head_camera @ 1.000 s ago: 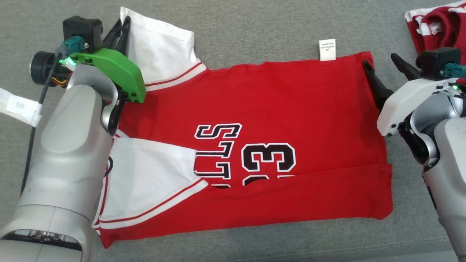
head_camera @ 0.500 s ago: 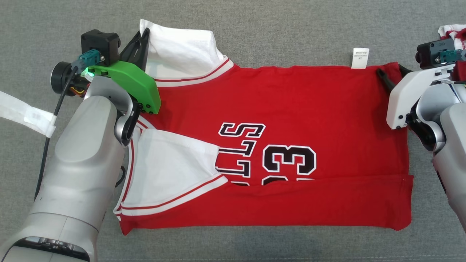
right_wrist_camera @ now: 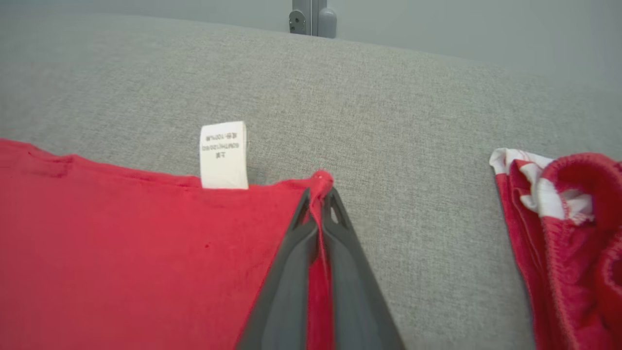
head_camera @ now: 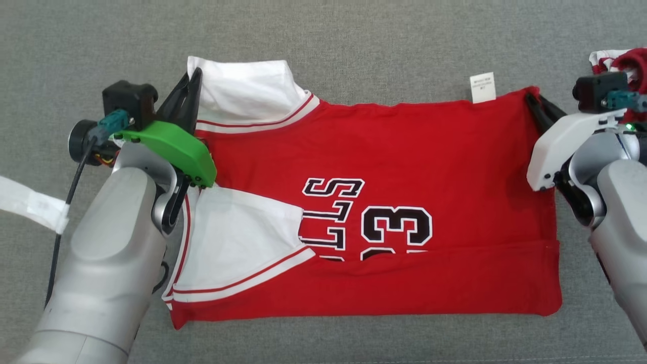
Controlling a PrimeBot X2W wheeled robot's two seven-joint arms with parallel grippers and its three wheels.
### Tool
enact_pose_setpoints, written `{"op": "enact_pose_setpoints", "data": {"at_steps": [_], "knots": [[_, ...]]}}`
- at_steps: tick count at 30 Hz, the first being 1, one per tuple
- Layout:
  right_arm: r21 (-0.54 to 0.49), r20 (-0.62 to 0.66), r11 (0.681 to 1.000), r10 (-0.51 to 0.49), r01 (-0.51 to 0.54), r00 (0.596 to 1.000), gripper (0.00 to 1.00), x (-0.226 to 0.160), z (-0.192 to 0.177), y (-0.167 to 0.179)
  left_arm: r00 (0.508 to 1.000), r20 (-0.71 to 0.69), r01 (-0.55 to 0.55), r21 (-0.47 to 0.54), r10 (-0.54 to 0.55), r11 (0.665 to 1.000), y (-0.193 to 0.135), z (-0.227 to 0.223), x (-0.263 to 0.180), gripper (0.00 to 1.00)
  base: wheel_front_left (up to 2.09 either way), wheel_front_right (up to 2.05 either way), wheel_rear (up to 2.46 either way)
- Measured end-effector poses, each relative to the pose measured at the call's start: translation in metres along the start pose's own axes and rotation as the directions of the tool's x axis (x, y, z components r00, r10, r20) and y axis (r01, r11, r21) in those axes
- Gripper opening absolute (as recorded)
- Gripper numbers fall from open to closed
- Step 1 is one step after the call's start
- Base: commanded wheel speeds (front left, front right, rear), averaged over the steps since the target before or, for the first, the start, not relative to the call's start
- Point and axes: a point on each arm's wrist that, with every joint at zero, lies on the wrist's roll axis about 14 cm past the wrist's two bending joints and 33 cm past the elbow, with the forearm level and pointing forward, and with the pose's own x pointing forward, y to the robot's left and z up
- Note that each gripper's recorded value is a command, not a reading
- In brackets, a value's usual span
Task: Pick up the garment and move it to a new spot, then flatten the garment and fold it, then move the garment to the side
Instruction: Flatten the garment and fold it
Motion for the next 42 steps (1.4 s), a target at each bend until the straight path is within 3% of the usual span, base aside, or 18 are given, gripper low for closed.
{"op": "enact_pose_setpoints", "data": {"at_steps": [7,22,33,34,35,36,37,38,39,42], "knots": [[0.054,0.081,0.998,0.031,-0.035,0.996,0.0,-0.035,-0.004,0.011,0.999,0.039,0.003,-0.026,-0.002,1.0,-0.006,-0.004,-0.04,0.0,0.0,0.0,0.0],[0.151,0.157,0.987,0.03,-0.054,0.987,0.0,-0.106,-0.018,0.026,0.994,0.025,-0.098,-0.191,0.104,0.977,-0.029,-0.025,-0.146,0.0,0.0,0.0,0.0],[0.212,0.15,0.977,0.003,-0.035,0.989,0.0,-0.122,-0.033,0.029,0.989,-0.039,-0.146,-0.239,0.141,0.96,-0.033,-0.045,-0.17,0.0,0.0,0.0,0.0],[0.218,0.153,0.975,0.001,-0.034,0.988,0.05,-0.123,-0.033,0.031,0.988,-0.045,-0.152,-0.242,0.145,0.958,-0.033,-0.047,-0.171,0.0,0.0,0.0,0.0],[0.228,0.154,0.973,-0.002,-0.033,0.988,0.25,-0.124,-0.035,0.032,0.988,-0.05,-0.155,-0.248,0.147,0.956,-0.034,-0.049,-0.171,0.0,0.0,0.0,0.0],[0.243,0.153,0.97,-0.011,-0.027,0.988,0.37,-0.127,-0.038,0.032,0.987,-0.058,-0.161,-0.251,0.151,0.954,-0.034,-0.052,-0.173,0.11,0.0,0.0,0.0],[0.259,0.149,0.966,-0.019,-0.02,0.989,0.57,-0.129,-0.041,0.032,0.986,-0.058,-0.168,-0.257,0.158,0.952,-0.034,-0.053,-0.174,0.38,0.0,0.0,0.0],[0.269,0.149,0.963,-0.026,-0.015,0.989,1.0,-0.131,-0.044,0.033,0.985,-0.06,-0.173,-0.258,0.163,0.95,-0.034,-0.055,-0.176,0.91,0.0,0.0,0.0],[0.28,0.157,0.96,-0.037,-0.009,0.987,1.0,-0.134,-0.044,0.032,0.984,-0.059,-0.178,-0.261,0.169,0.949,-0.033,-0.056,-0.177,1.0,0.0,0.0,0.0],[0.312,0.182,0.95,-0.074,0.013,0.98,1.0,-0.143,-0.045,0.028,0.978,-0.057,-0.209,-0.291,0.202,0.934,-0.029,-0.06,-0.184,1.0,0.0,0.0,0.0]]}}
